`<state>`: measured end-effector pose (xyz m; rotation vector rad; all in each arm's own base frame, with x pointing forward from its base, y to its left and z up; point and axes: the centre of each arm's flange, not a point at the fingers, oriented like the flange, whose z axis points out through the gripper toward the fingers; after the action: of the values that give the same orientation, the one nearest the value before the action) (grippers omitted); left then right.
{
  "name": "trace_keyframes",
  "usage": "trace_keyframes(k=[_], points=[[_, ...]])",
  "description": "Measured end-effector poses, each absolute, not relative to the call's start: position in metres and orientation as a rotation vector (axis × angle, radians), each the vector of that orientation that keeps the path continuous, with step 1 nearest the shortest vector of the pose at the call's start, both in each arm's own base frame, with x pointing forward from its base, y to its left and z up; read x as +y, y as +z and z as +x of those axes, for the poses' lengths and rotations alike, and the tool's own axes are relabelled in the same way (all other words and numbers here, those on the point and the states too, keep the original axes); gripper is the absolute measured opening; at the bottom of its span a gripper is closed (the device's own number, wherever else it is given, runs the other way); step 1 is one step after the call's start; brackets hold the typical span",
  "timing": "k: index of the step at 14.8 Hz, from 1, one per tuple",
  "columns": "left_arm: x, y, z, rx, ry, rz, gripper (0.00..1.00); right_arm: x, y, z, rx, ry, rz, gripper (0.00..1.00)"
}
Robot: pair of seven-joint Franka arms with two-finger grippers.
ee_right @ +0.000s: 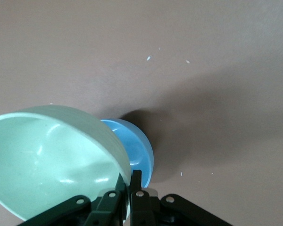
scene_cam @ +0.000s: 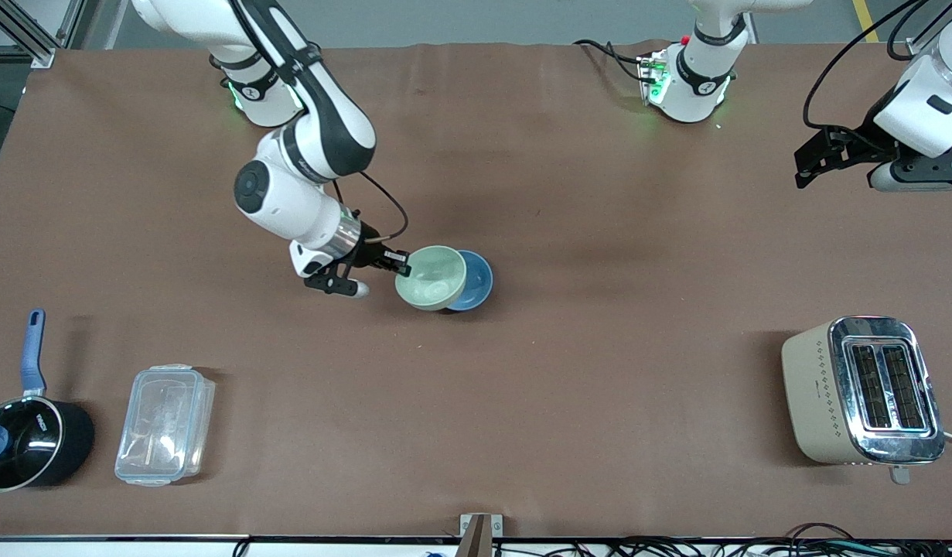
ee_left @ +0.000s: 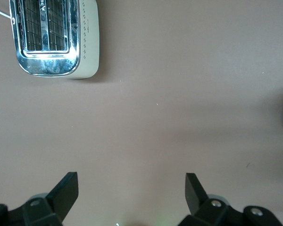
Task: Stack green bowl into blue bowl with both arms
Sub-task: 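Lower the green bowl into the blue bowl and open the right gripper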
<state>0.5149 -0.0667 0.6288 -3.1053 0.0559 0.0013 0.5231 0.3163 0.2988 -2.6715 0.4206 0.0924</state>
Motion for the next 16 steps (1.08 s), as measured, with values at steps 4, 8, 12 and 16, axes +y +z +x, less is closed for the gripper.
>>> trace_keyframes(k=[4, 8, 12, 16], points=[[-0.066, 0.625, 0.516, 0.054, 0.013, -3.105, 1.00, 0.318, 0.268, 0.536, 0.446, 0.124, -2.688, 0.05], [-0.062, 0.624, 0.516, 0.043, 0.017, -3.105, 1.00, 0.324, 0.256, 0.535, 0.440, 0.142, -2.697, 0.07], [-0.062, 0.622, 0.517, 0.042, 0.021, -3.105, 1.00, 0.340, 0.249, 0.526, 0.426, 0.155, -2.706, 0.07], [-0.062, 0.621, 0.517, 0.042, 0.021, -3.105, 1.00, 0.347, 0.248, 0.521, 0.417, 0.154, -2.709, 0.14]])
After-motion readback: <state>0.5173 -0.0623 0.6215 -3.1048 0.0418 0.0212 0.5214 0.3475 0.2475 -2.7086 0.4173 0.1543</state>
